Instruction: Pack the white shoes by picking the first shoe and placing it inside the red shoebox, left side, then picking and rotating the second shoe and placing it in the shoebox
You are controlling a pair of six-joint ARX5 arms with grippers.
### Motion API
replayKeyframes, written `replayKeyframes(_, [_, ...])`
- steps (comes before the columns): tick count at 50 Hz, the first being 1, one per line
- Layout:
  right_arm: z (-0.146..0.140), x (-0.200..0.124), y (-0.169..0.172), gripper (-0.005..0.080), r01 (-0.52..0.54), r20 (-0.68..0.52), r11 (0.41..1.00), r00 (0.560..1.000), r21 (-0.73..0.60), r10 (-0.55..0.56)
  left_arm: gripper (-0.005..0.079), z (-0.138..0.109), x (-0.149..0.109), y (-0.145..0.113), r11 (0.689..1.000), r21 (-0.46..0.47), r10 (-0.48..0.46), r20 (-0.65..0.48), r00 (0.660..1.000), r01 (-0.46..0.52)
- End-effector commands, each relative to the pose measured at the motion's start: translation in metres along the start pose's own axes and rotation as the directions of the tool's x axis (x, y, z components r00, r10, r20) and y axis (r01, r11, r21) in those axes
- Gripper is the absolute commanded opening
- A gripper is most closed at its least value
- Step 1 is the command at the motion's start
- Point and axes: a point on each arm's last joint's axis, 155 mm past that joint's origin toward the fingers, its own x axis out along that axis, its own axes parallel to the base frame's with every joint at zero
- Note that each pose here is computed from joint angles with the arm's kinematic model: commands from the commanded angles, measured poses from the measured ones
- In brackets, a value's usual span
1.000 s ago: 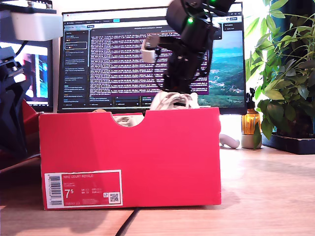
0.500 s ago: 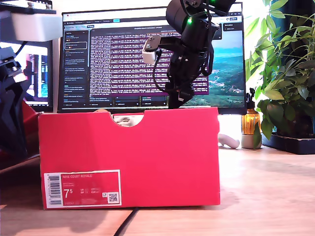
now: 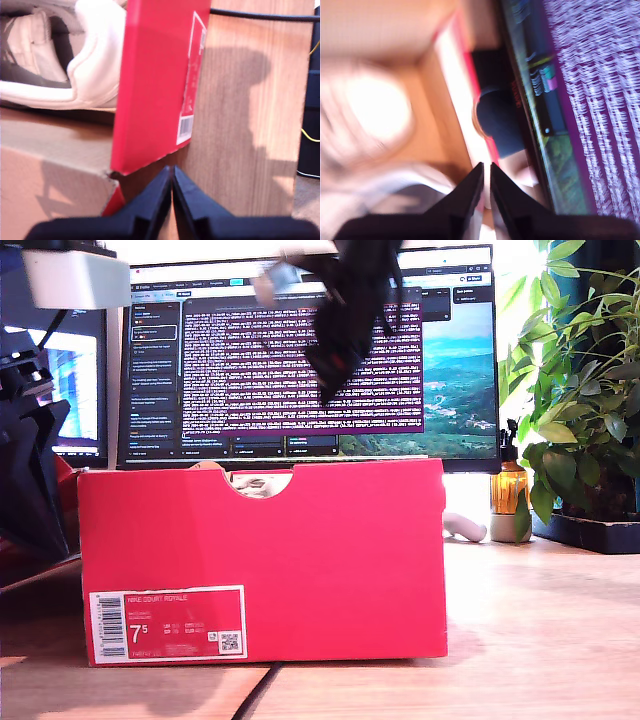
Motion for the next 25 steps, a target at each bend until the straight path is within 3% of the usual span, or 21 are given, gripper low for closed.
replayKeyframes(1, [0.005, -0.021, -0.008, -0.0012, 0.013, 0.0, 0.994, 1.0, 0.111, -0.013, -0.0019, 0.0, 0.001, 0.0, 0.999, -0.044, -0.008, -0.003, 1.0, 0.008])
replayKeyframes(13, [-0.019, -0.03, -0.009, -0.0012, -0.007, -0.082, 0.965, 0.996, 0.261, 0.029, -0.0019, -0.007, -0.008, -0.008, 0.995, -0.098, -0.037, -0.035, 0.999, 0.033])
replayKeyframes(19, [-0.039, -0.027, -0.015, -0.0012, -0.013, -0.117, 0.934, 0.991, 0.358, 0.059, -0.0019, -0.002, -0.019, -0.009, 0.995, -0.1, -0.021, -0.004, 1.0, 0.02])
replayKeyframes(25, [-0.056, -0.025, -0.02, -0.0013, -0.035, -0.129, 0.89, 0.986, 0.454, 0.105, -0.0019, 0.007, -0.036, -0.008, 0.984, -0.178, 0.011, 0.057, 0.998, 0.0])
